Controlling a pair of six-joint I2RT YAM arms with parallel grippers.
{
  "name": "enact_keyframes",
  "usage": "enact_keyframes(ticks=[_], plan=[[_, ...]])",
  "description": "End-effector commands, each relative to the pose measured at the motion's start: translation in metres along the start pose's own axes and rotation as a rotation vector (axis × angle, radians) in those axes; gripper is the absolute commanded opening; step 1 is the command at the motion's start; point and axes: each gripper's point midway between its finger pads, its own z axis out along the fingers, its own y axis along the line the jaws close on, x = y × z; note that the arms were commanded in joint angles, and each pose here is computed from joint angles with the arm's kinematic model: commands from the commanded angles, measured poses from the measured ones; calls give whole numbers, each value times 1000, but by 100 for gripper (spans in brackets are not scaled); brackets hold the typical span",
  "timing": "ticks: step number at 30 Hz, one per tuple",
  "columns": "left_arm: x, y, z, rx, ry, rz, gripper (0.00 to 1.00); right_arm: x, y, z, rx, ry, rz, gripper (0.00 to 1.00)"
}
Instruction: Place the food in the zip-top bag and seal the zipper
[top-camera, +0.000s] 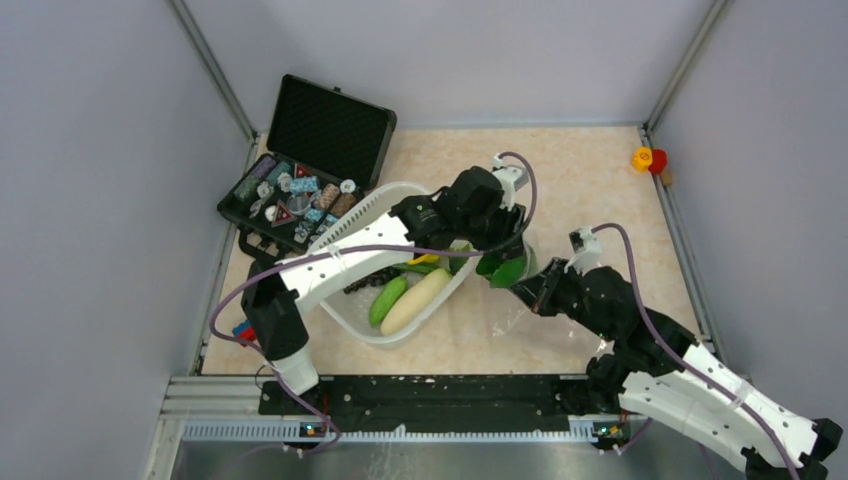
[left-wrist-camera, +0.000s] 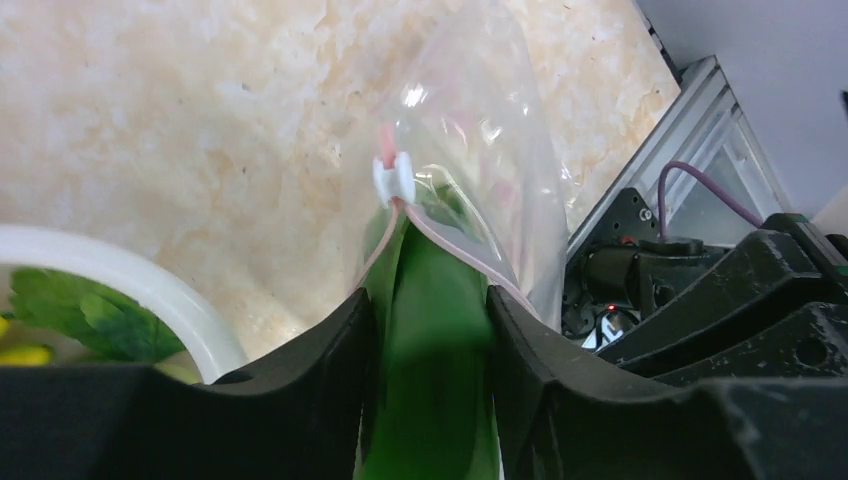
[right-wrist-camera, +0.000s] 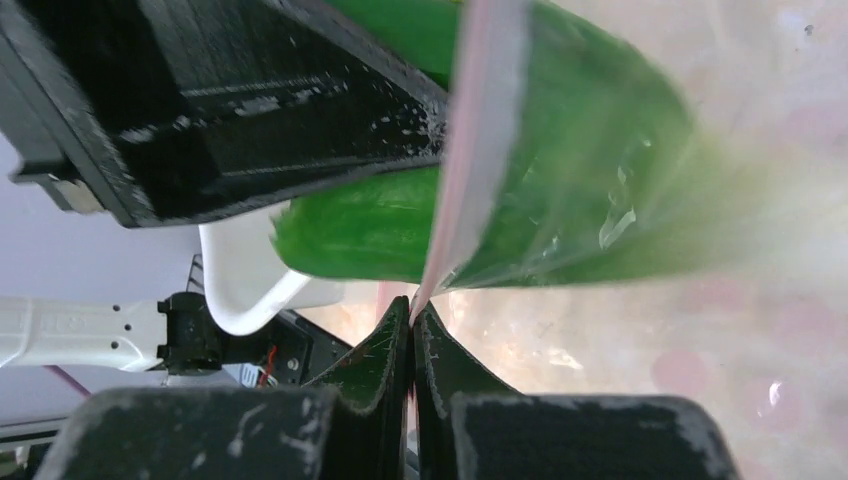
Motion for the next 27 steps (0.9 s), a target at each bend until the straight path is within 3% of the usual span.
enact_keyframes(ticks=[1, 3, 6, 14, 18, 22, 24, 27], plan=[[-10, -3, -13, -2, 50, 155, 49, -25, 16, -20, -42, -73, -16, 0], [-15, 3, -16, -40, 30, 171, 50, -36, 20, -24, -50, -121, 16, 0], [-32, 5, -31, -80, -28, 213, 65, -46, 18, -26, -24, -168, 52, 0], [-58, -31, -109, 38, -198, 284, 87, -76, 11, -28, 75, -286, 90, 0], [-50, -32, -145, 81, -319, 262, 91, -117, 39, -51, -38, -438, 136, 0], [-40, -17, -176, 57, -443, 196, 96, -168, 62, -109, -200, -664, 244, 0], [-34, -15, -182, 67, -465, 179, 97, -181, 53, -131, -183, -743, 284, 0], [-27, -17, -177, 100, -463, 165, 98, -180, 30, -134, -35, -741, 255, 0]])
